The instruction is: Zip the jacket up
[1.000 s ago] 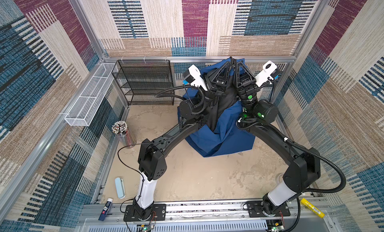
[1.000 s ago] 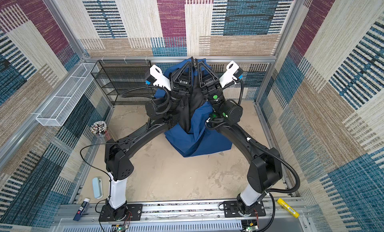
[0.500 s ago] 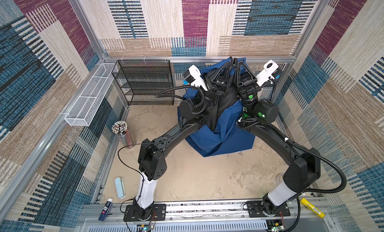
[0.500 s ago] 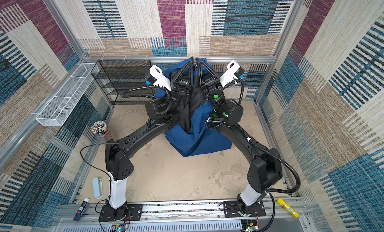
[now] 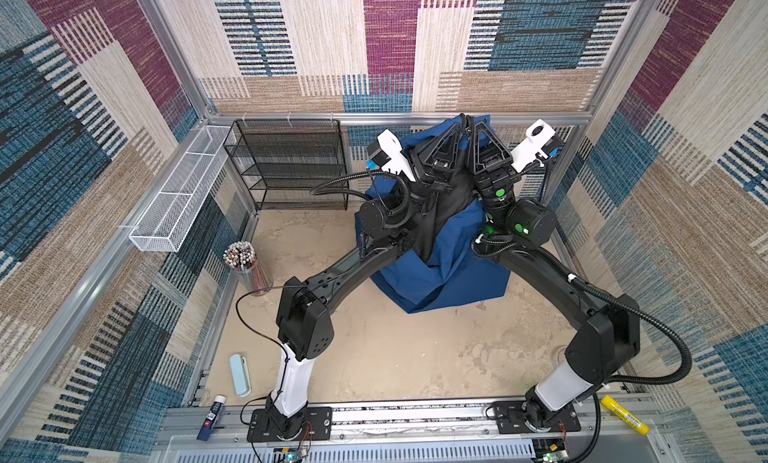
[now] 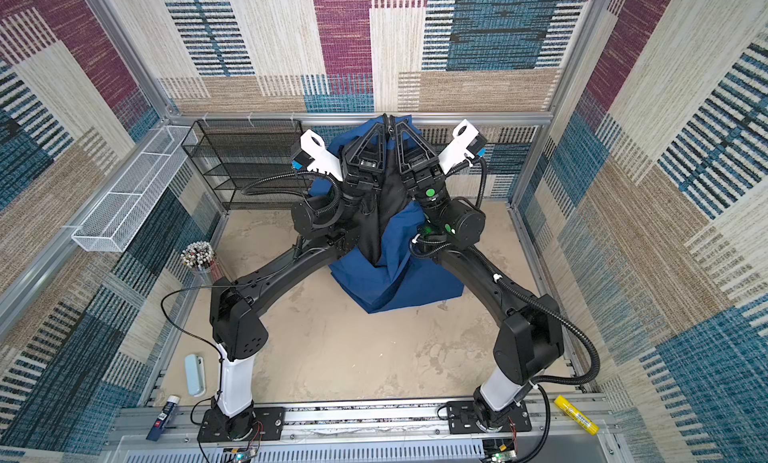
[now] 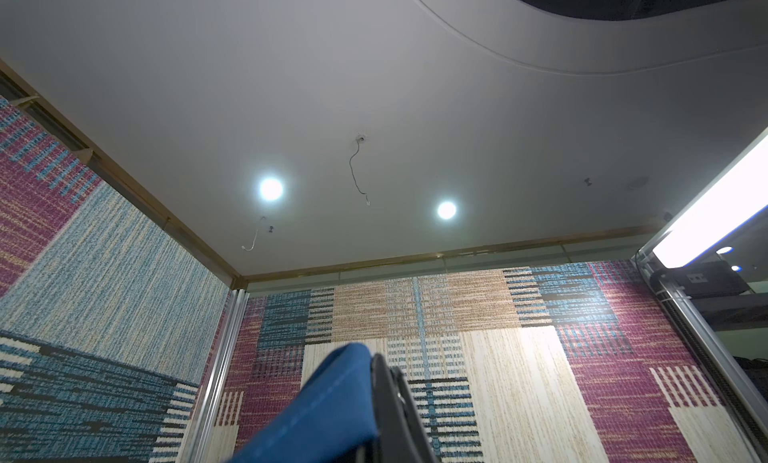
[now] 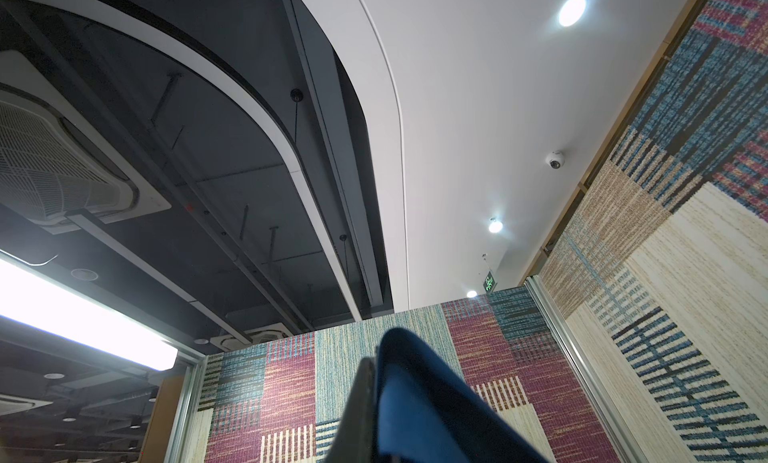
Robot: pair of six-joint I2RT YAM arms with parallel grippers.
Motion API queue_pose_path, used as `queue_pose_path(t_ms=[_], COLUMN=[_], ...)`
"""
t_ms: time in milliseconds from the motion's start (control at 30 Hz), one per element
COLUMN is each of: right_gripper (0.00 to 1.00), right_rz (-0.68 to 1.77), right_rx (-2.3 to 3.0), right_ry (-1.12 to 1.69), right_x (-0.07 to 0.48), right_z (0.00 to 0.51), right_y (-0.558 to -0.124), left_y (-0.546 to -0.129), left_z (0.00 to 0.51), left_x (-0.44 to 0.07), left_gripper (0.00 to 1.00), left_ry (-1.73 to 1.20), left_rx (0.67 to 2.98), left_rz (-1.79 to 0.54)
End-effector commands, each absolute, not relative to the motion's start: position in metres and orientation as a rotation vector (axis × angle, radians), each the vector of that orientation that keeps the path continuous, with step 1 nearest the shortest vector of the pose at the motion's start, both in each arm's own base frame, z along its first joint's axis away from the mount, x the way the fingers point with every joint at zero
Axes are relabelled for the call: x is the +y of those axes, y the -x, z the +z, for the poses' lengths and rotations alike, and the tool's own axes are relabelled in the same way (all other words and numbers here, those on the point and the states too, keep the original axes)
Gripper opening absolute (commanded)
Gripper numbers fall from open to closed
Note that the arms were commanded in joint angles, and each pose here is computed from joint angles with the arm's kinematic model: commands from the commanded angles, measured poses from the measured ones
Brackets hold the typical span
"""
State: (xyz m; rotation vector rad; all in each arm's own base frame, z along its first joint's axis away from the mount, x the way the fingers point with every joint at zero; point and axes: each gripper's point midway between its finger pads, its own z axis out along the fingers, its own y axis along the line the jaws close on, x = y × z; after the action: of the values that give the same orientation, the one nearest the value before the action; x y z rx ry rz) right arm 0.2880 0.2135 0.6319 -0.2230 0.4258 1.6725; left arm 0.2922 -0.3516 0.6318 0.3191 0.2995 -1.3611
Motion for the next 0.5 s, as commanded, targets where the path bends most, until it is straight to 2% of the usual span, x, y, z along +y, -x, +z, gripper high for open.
queue_pose_path(t_ms=[0,467], right_gripper=[0.0,0.0], right_rz=[1.624,1.619], right_rx=[-0.035,-0.051], right_ry=[0.394,0.402], right_x=[0.1656,0.1652], right_z=[0.6392,0.642], right_y=[-0.1946,-0.1927], left_y=[-0.2817,-0.2805], left_z=[0.6393,0.638], left_x=[-0.3429,-0.3455], left_gripper=[0.0,0.0], left_ry=[-0.318,-0.326], left_rx=[0.241,0.242], left_rz=[-1.339,-1.343])
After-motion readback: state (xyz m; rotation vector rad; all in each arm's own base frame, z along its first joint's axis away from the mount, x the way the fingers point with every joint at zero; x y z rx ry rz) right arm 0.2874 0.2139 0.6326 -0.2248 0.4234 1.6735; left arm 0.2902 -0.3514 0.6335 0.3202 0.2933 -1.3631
